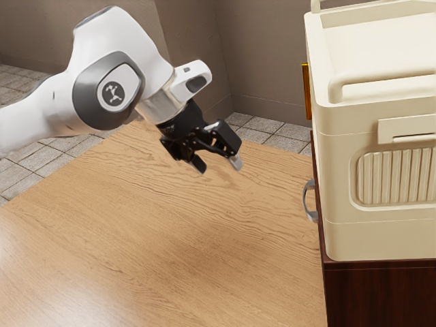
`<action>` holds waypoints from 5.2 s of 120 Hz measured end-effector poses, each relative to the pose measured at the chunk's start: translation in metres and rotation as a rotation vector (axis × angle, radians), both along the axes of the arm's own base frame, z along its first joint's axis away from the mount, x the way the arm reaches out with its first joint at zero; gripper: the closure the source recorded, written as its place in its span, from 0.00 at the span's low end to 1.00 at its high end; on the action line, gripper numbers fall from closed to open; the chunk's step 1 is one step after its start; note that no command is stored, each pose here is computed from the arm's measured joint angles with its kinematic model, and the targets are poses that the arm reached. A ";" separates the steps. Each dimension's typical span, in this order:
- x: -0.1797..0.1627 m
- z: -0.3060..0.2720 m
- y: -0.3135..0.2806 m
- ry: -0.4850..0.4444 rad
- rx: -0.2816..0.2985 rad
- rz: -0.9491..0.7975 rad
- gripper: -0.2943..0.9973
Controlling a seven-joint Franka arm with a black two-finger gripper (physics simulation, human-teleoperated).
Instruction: Pull the drawer handle with one arm to open the drawer
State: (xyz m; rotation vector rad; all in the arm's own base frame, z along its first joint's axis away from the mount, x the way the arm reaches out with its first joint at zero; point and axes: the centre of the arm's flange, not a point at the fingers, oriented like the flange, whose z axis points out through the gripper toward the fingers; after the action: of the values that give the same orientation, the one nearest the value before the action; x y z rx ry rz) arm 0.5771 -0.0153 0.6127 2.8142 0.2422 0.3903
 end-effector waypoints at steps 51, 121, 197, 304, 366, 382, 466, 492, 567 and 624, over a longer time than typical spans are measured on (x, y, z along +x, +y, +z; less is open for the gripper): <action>0.009 -0.023 -0.038 0.021 -0.095 0.054 0.24; 0.023 -0.045 -0.049 0.082 -0.167 0.152 0.30; 0.031 -0.047 -0.044 0.072 -0.184 0.208 0.33; 0.036 -0.046 -0.084 0.058 -0.196 0.169 0.49; 0.041 -0.056 -0.094 0.063 -0.195 0.164 0.50; 0.041 -0.058 -0.101 0.059 -0.196 0.156 0.50; 0.042 -0.066 -0.098 0.066 -0.198 0.171 0.66; 0.040 -0.066 -0.097 0.070 -0.196 0.179 0.77; 0.018 -0.066 -0.066 0.097 -0.187 0.267 0.83; 0.001 -0.066 -0.043 0.104 -0.180 0.315 0.84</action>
State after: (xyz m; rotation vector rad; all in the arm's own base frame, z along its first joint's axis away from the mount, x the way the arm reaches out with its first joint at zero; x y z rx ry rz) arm 0.5780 -0.0581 0.5464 2.6224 0.7118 0.2727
